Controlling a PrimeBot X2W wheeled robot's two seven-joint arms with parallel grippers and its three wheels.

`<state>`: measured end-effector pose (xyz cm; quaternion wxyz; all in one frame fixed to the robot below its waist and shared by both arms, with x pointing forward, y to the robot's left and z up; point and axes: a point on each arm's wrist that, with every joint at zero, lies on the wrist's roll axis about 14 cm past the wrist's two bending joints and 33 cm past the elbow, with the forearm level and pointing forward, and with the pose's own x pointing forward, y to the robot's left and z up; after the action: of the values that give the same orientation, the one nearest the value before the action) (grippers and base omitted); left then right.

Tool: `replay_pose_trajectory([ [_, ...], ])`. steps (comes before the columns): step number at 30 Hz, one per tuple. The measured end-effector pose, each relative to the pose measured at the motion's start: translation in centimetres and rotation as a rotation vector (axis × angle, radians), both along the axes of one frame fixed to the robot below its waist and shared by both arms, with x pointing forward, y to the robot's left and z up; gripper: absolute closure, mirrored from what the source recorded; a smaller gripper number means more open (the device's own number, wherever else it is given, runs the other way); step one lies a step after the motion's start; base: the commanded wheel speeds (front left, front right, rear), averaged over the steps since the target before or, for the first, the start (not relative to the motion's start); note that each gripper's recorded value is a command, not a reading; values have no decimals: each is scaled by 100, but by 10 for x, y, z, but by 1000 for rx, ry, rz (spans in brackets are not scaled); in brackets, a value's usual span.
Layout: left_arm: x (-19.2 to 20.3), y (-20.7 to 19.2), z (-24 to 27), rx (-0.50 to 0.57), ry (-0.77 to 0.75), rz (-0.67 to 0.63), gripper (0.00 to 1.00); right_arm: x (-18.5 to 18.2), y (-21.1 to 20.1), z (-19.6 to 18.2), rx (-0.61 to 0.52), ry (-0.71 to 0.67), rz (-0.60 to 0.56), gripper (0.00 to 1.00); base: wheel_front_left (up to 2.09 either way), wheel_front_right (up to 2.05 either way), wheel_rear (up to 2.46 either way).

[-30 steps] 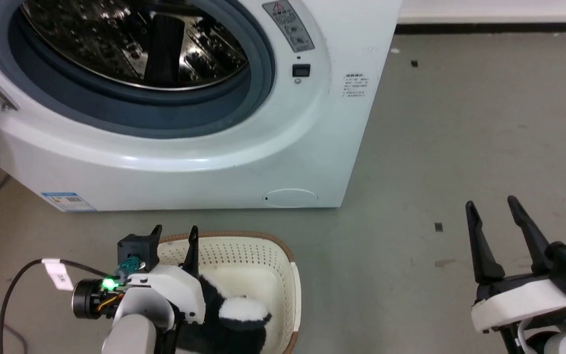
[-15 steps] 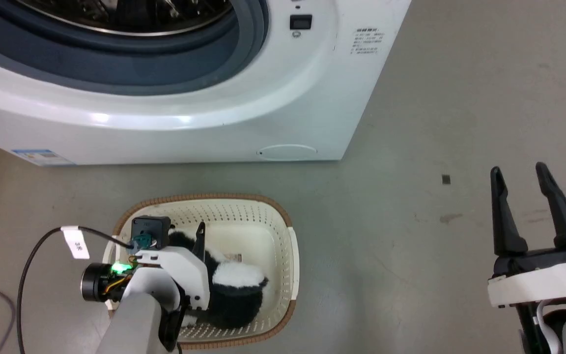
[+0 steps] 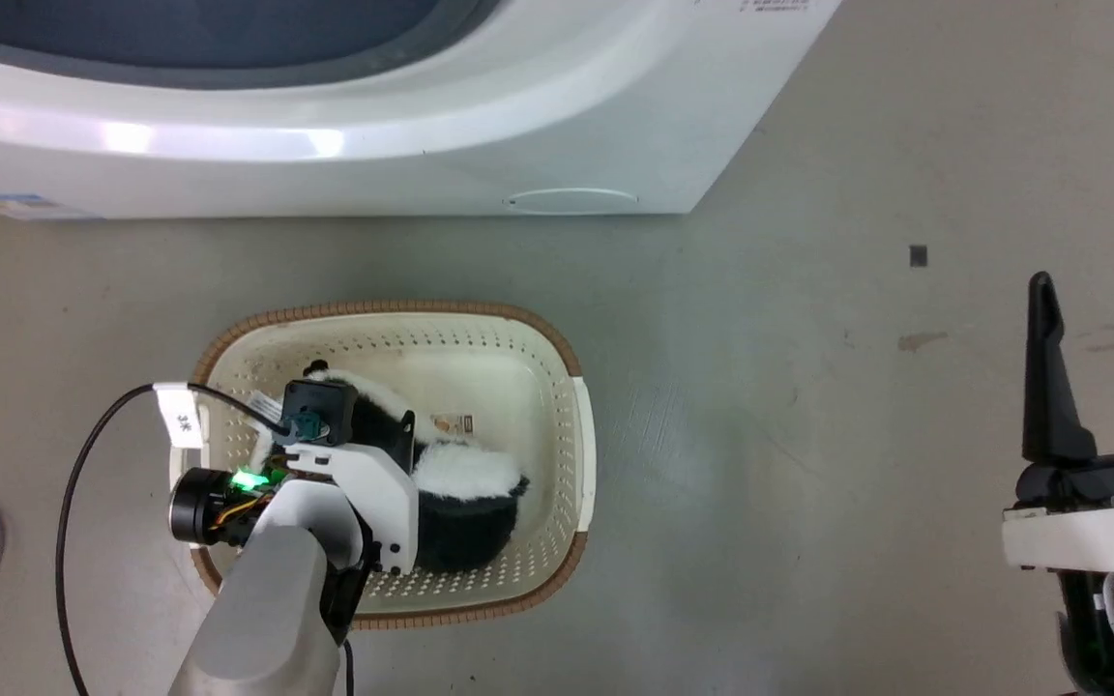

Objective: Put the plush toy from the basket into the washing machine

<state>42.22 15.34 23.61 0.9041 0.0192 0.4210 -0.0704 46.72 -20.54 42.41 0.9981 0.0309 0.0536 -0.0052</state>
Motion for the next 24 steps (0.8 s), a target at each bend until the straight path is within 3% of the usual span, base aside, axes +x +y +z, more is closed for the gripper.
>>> replay_pose_trajectory([
  [24, -35, 14, -98, 56, 300, -9, 0, 26, -5, -64, 0, 44, -19, 0, 0, 0, 0],
])
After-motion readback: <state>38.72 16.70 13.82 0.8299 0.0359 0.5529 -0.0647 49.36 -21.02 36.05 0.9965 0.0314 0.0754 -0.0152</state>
